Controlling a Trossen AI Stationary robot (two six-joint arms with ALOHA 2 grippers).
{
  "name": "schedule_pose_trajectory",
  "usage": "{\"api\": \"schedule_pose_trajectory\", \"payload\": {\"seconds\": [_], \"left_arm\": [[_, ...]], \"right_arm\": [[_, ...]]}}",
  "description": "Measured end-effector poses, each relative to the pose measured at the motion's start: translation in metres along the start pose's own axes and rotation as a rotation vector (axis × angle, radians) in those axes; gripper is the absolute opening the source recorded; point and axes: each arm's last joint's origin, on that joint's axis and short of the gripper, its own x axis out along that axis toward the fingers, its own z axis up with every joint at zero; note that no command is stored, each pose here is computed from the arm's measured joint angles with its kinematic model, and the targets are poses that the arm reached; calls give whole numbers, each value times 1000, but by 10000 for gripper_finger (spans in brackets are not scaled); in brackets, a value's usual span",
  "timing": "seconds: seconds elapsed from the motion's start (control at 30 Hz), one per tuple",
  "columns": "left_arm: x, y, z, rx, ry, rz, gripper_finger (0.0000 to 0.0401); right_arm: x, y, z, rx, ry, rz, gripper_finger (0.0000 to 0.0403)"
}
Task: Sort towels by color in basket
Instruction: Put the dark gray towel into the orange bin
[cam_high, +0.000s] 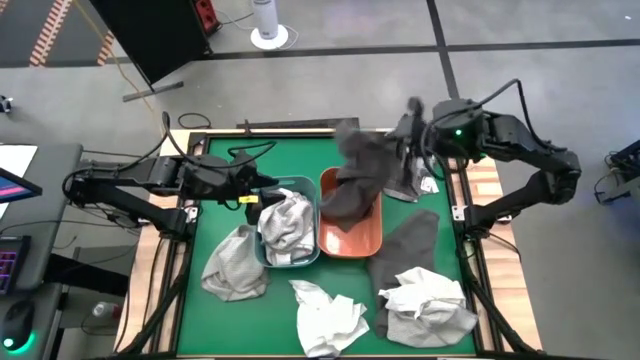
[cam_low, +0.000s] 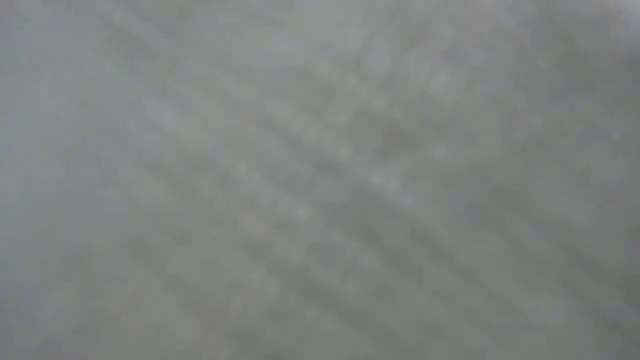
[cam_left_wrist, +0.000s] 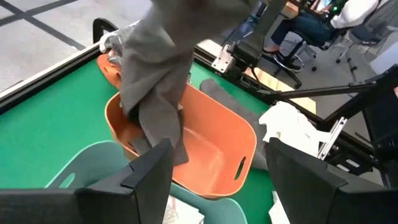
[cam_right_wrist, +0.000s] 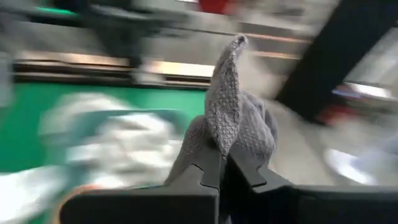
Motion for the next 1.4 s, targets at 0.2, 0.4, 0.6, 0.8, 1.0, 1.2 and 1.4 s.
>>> {"api": "schedule_pose_trajectory", "payload": {"seconds": [0.2, 0.4, 0.6, 0.8, 1.0, 1.2, 1.4], "left_arm": [[1, 3, 3, -14, -11, 13, 245], [1, 3, 3, -14, -8, 3, 245], [1, 3, 3, -13, -7, 3, 245], [1, 4, 2, -8, 1, 8, 245], [1, 4, 1, -6, 12, 15, 245], [1, 6, -3, -10, 48, 37, 245], [1, 7, -4, -7, 55, 43, 245]], "right_arm": [[21, 16, -9, 111, 73, 403, 28], [52, 25, -41, 171, 336, 476, 27], [95, 19, -84, 254, 603, 382, 29], [140, 4, -110, 332, 765, 151, 29], [176, 9, -132, 361, 882, 113, 35], [199, 33, -143, 231, 927, 190, 54], [216, 54, -155, 100, 967, 270, 105]]}}
